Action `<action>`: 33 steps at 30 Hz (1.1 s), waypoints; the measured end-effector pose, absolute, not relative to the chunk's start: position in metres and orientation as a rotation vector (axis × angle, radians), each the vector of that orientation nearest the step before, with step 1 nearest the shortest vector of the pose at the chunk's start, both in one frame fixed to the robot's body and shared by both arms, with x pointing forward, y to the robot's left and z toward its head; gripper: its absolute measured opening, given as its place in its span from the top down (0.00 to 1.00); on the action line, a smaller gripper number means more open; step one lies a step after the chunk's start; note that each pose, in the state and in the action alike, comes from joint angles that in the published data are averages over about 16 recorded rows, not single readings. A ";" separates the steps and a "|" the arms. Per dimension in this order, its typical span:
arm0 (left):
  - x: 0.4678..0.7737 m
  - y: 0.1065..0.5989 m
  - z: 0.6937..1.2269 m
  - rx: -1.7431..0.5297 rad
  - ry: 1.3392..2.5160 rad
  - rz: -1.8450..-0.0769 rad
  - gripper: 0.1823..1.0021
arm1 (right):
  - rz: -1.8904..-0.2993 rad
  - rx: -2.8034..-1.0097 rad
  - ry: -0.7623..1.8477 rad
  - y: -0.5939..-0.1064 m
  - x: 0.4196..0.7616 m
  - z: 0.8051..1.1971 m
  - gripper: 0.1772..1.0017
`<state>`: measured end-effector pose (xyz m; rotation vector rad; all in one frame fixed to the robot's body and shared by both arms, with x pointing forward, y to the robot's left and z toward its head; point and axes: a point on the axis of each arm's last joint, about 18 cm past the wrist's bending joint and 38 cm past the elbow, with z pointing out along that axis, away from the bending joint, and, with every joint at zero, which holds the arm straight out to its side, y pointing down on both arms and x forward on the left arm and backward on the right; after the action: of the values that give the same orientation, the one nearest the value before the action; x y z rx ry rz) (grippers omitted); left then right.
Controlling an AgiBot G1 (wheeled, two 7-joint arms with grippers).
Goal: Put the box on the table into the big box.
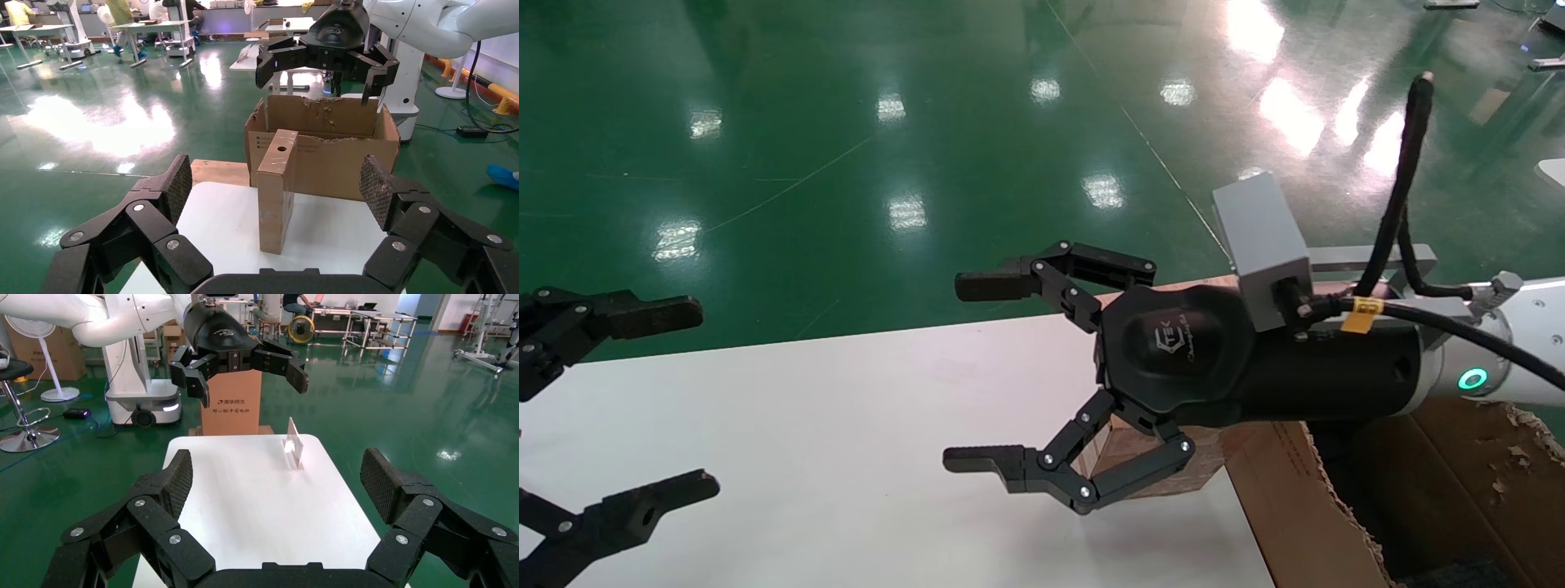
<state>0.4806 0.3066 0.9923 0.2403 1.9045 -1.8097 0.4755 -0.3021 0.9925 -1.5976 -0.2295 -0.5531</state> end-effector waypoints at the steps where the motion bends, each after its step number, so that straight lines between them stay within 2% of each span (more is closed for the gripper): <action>1: 0.481 0.307 0.992 0.240 1.904 -1.810 0.00 | -0.553 -1.598 -0.229 -0.302 0.476 0.992 0.00; 16: 0.481 0.307 0.992 0.240 1.904 -1.810 0.00 | -0.565 -1.632 -0.202 -0.313 0.479 0.986 0.00; 33: 0.481 0.307 0.992 0.240 1.905 -1.810 0.01 | -0.630 -1.801 -0.058 -0.373 0.497 0.957 0.00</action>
<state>0.4806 0.3066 0.9923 0.2403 1.9045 -1.8098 0.4969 -0.3725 0.9566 -1.8007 -0.0580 -0.6299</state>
